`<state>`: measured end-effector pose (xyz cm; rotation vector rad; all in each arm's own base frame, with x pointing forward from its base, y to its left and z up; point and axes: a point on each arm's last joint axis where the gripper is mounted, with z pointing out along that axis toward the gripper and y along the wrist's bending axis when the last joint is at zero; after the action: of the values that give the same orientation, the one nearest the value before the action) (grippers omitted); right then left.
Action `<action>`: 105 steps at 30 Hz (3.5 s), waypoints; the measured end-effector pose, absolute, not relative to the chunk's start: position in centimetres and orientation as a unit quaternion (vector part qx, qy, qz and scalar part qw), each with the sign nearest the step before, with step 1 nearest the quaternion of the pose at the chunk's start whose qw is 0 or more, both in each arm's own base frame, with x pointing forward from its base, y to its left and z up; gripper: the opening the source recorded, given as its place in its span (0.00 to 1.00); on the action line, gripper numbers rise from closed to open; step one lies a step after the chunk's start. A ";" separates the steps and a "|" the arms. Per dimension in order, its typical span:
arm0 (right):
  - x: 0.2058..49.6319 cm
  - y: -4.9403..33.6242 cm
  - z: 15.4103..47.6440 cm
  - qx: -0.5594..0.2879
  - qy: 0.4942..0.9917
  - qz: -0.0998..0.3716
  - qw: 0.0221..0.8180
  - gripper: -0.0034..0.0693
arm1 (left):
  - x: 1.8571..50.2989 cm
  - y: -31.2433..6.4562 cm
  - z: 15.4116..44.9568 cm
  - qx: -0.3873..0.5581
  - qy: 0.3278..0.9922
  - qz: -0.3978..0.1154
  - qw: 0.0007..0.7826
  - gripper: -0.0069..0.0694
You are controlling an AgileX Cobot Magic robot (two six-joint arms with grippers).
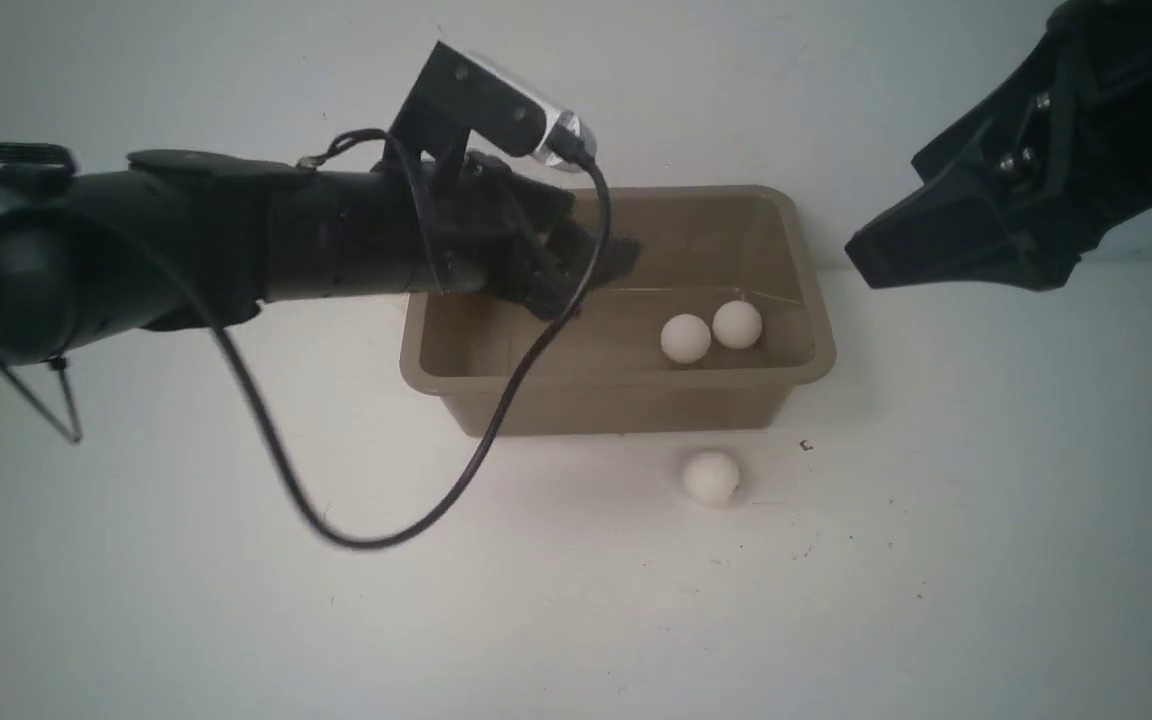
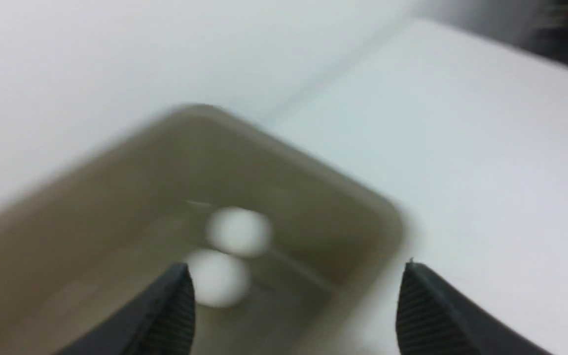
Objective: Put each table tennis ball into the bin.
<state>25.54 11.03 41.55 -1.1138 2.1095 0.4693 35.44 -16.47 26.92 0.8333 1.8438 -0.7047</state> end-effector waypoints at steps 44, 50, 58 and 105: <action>25.7 10.6 41.3 -0.409 0.833 0.162 0.337 0.86 | 31.1 -25.0 21.9 0.320 0.813 -0.220 0.433 0.72; 25.9 10.1 41.1 -0.390 0.849 0.139 0.327 0.86 | 27.6 -21.7 31.1 0.307 0.756 -0.210 0.539 0.72; 26.0 9.7 40.9 -0.361 0.867 0.127 0.319 0.86 | 22.6 -14.3 37.9 0.232 0.717 -0.057 0.654 0.72; 25.9 9.8 41.0 -0.357 0.867 0.135 0.320 0.86 | 22.3 -14.9 34.8 0.559 0.550 0.192 0.590 0.63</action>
<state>25.94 9.84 40.96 -0.9390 2.2799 0.3553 22.35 -14.86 34.83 1.3018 1.2807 0.4467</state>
